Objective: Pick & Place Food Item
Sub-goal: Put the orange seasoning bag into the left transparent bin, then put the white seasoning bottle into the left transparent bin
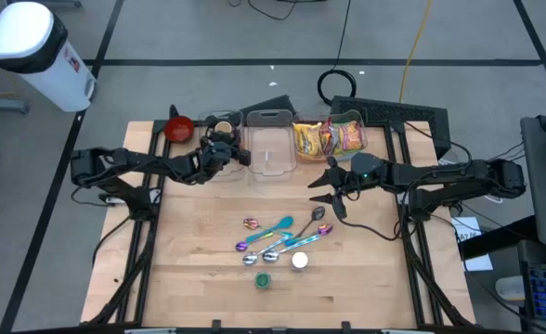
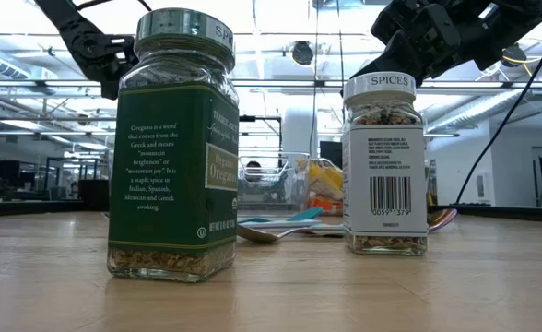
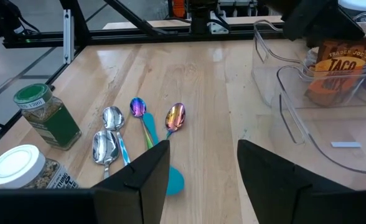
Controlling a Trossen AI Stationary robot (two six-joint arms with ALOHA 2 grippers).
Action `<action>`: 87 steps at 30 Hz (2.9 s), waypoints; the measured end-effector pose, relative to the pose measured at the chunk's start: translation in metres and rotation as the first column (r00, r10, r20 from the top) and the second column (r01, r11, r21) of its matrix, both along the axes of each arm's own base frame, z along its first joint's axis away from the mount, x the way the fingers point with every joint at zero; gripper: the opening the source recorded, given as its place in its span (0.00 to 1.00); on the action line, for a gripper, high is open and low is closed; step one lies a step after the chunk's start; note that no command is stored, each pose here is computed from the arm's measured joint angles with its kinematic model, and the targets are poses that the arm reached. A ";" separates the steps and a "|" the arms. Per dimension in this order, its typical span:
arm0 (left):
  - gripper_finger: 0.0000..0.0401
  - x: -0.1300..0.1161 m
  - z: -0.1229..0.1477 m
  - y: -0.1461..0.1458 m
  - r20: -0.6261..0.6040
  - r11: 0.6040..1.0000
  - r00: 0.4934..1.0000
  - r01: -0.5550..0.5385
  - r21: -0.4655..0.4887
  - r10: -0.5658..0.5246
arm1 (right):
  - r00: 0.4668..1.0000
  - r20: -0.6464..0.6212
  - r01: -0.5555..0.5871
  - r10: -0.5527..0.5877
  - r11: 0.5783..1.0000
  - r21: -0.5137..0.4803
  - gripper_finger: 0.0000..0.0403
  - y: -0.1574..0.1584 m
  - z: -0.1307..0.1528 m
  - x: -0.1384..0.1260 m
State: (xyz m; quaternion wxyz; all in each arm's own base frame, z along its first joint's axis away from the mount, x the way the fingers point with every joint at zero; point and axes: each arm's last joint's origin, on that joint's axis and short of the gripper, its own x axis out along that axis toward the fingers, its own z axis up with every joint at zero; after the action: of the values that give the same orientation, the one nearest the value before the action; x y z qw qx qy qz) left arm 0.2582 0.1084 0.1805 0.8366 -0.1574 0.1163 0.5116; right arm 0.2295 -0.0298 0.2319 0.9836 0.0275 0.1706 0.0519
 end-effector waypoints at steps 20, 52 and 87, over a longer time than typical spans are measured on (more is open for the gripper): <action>0.70 -0.007 0.051 -0.036 0.185 0.952 0.934 0.304 0.036 -0.305 | 0.993 -0.061 -0.095 0.098 0.994 0.046 0.45 0.026 -0.021 -0.006; 0.70 -0.006 0.051 -0.039 0.288 0.959 0.921 0.283 -0.032 -0.262 | 0.971 -0.128 -0.186 0.201 0.975 0.121 0.91 0.133 -0.129 0.017; 0.71 0.000 0.051 -0.067 0.335 0.926 0.883 0.372 -0.069 -0.330 | 0.970 -0.130 -0.194 0.205 0.977 0.089 0.48 0.155 -0.118 0.051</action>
State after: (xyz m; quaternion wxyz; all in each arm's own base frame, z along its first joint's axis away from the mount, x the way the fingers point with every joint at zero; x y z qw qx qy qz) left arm 0.2578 0.0417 0.2311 0.9110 -0.2684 0.0402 0.3106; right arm 0.2807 0.1248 0.1142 0.9574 0.0510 0.2383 0.1551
